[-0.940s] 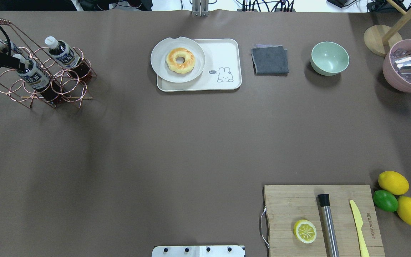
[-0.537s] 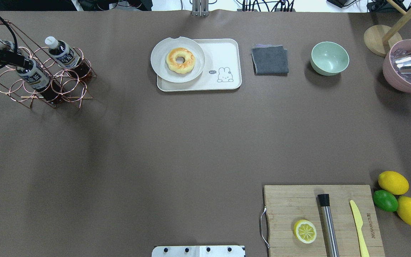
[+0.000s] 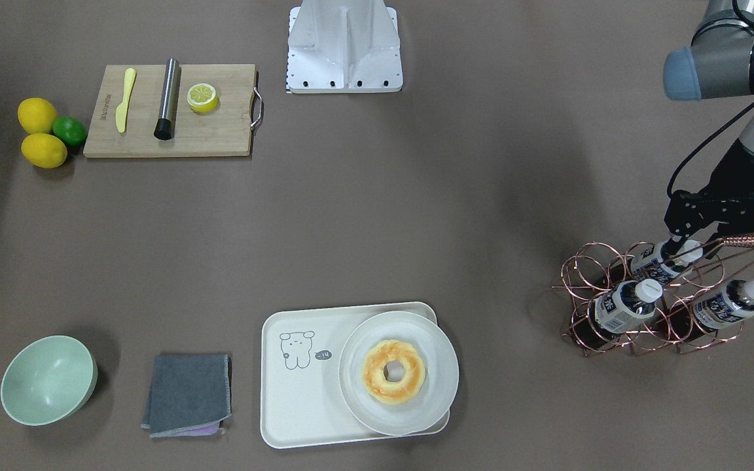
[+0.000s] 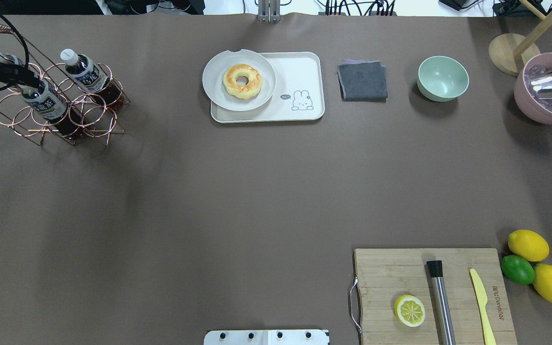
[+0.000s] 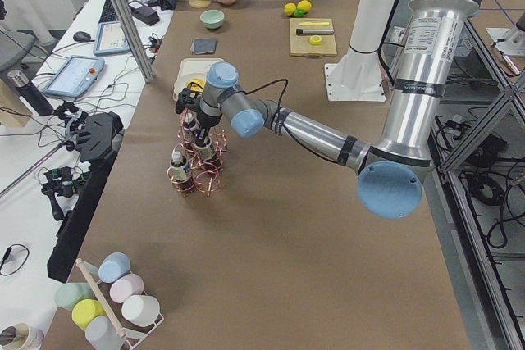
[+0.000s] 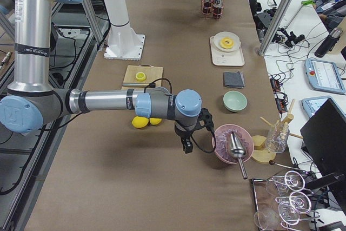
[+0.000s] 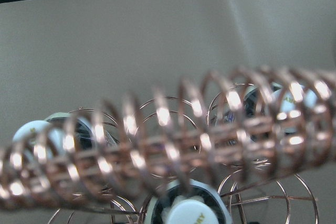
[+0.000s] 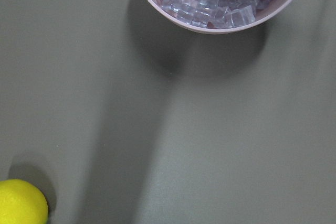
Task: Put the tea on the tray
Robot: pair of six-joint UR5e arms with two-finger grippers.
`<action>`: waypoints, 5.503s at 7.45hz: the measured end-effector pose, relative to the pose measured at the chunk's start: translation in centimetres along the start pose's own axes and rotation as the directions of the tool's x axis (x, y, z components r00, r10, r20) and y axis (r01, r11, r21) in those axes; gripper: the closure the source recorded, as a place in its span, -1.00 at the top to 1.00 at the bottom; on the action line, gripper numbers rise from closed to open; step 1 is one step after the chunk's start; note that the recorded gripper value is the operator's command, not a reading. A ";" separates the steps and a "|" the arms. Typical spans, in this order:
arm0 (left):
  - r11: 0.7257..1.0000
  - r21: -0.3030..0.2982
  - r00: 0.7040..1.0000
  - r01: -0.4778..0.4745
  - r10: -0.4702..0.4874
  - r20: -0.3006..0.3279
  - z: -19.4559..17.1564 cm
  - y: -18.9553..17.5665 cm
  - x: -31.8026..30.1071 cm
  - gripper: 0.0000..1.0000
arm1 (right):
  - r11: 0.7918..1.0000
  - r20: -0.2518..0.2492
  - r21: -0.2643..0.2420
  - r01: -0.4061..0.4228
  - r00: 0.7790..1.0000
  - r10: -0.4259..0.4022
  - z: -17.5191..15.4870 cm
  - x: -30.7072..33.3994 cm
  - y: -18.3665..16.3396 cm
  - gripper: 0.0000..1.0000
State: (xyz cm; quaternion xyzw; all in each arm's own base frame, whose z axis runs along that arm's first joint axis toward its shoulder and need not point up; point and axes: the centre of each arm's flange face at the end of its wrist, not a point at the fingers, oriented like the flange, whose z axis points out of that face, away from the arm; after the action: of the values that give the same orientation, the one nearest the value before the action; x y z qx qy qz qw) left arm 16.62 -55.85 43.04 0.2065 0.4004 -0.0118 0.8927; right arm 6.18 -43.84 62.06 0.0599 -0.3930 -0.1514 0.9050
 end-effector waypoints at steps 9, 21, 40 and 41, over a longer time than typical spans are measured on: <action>0.998 0.010 0.996 -0.064 0.063 0.055 -9.7 -1.8 3.3 -1.00 | 1.000 0.004 -0.005 -0.008 1.000 0.008 0.3 0.1 0.4 1.00; 0.976 -0.099 0.978 0.192 -0.182 0.099 -10.3 2.2 46.8 -1.00 | 1.000 0.006 -0.005 -0.011 1.000 0.011 0.3 0.1 0.4 1.00; 0.987 -0.139 0.987 -0.081 0.099 0.123 -7.4 2.5 22.2 0.94 | 0.928 0.175 0.083 -0.363 0.922 0.345 -2.6 -53.0 -18.8 1.00; 0.983 -0.139 0.981 -0.123 0.142 0.136 -7.0 2.4 18.3 0.94 | 0.918 0.142 0.084 -0.387 0.917 0.373 -2.9 -60.0 -19.6 0.99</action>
State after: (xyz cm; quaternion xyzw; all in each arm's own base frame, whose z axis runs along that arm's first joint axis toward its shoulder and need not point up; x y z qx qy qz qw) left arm 24.53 -48.36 26.51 0.1725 0.3198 0.0588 0.9298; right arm -34.88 -43.16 14.08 0.0229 -0.4600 0.0459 0.8864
